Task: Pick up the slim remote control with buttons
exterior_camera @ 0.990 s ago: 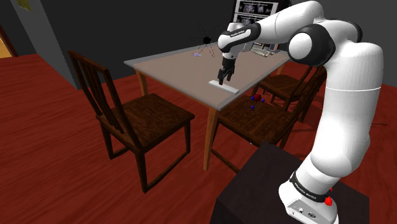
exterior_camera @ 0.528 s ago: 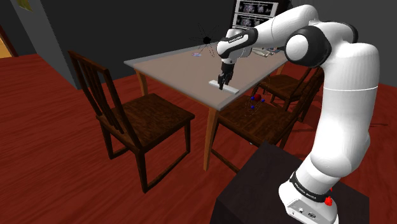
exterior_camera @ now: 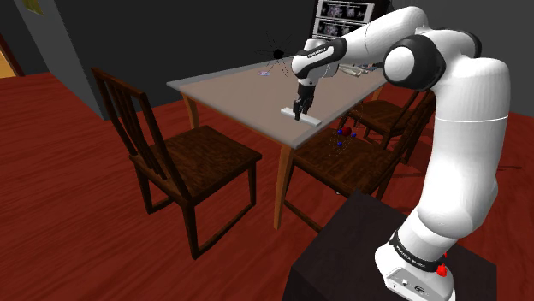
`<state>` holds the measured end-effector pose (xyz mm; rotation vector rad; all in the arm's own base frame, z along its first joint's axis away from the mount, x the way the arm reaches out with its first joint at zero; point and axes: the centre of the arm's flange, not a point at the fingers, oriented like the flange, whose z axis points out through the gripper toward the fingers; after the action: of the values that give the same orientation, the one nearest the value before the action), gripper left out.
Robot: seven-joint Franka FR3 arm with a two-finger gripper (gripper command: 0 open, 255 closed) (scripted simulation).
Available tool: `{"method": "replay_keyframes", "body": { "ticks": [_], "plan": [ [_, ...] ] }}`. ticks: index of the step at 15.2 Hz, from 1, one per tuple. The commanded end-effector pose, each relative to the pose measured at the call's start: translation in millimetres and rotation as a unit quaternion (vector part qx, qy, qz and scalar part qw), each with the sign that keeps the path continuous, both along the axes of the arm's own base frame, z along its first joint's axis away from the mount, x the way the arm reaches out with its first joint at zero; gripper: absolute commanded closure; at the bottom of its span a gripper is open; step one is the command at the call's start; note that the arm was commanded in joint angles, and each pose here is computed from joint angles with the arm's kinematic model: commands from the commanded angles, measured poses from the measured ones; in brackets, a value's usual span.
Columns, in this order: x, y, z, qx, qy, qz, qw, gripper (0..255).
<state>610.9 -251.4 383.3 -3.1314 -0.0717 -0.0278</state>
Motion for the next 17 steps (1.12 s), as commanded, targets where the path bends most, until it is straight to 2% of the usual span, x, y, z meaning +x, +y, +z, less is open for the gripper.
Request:
{"method": "replay_keyframes", "body": {
  "ticks": [1, 17],
  "plan": [
    [-0.7, 0.2, -0.4, 0.000, 0.001, 0.000, 1.0000, 255],
    [-0.8, 0.2, 79.6, 0.000, 0.001, 0.000, 1.0000, 255]
  ]
}}
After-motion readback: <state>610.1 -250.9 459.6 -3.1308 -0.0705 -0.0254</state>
